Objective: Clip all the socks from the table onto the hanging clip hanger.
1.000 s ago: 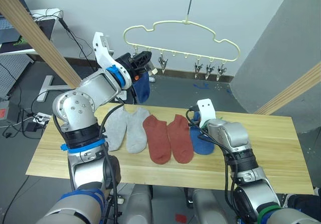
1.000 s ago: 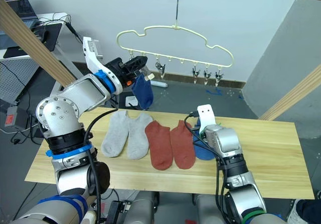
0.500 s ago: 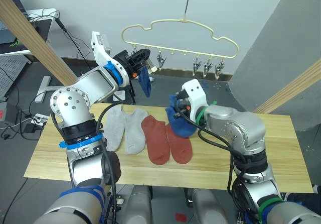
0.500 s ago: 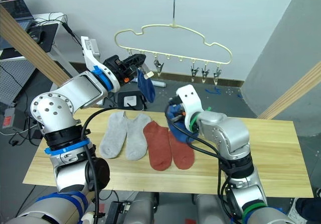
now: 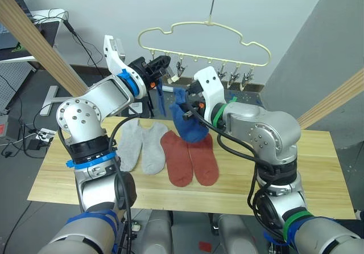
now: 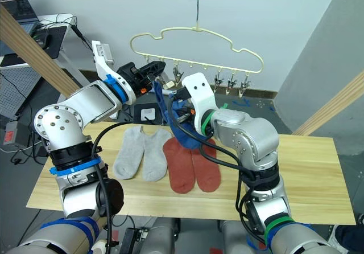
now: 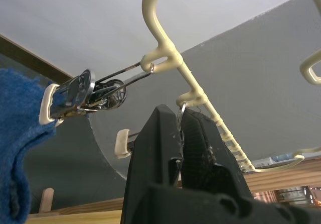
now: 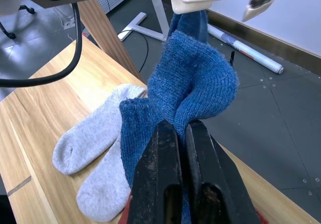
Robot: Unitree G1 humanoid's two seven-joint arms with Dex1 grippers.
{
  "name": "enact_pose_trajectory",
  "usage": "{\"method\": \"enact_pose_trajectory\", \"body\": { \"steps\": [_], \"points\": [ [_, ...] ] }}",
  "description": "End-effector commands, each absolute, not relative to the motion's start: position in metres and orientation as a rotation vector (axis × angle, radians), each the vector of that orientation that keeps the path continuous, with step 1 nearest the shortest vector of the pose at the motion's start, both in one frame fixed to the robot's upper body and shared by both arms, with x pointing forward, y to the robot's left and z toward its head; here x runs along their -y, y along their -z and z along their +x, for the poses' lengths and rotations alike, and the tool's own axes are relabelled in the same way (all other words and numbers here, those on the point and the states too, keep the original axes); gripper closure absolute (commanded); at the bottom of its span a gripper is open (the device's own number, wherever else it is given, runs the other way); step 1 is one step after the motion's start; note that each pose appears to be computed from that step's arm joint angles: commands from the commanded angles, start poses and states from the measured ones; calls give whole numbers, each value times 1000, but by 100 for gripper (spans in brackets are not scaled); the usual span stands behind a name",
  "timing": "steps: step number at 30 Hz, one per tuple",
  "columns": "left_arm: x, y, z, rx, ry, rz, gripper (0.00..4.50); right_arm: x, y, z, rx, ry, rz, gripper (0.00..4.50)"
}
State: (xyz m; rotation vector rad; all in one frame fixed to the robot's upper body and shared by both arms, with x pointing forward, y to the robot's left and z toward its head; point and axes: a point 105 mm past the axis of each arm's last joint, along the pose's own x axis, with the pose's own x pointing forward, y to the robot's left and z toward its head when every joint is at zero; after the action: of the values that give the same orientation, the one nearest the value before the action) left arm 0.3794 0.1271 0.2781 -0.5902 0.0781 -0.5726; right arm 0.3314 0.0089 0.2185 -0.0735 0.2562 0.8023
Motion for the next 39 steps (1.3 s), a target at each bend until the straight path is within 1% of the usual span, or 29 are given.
{"method": "enact_pose_trajectory", "body": {
  "steps": [1, 13, 18, 24, 28, 33, 39],
  "points": [
    [-128, -286, 376, -43, 587, -585, 440, -15, -239, 329, -177, -837, -52, 448],
    [-125, -283, 376, -47, 587, -589, 440, -29, -252, 333, -141, -874, -44, 448],
    [-126, -283, 376, -45, 582, -589, 440, -35, -251, 334, -140, -888, -44, 448],
    [-126, -284, 377, -43, 578, -590, 440, -37, -243, 331, -164, -899, -47, 448],
    [-126, -282, 377, -46, 578, -592, 440, -42, -247, 331, -156, -905, -32, 448],
    [-125, -282, 376, -44, 580, -595, 440, -44, -251, 335, -142, -892, -25, 448],
    [-128, -281, 376, -44, 574, -594, 440, -36, -253, 345, -131, -839, -25, 448]
  ]
}}
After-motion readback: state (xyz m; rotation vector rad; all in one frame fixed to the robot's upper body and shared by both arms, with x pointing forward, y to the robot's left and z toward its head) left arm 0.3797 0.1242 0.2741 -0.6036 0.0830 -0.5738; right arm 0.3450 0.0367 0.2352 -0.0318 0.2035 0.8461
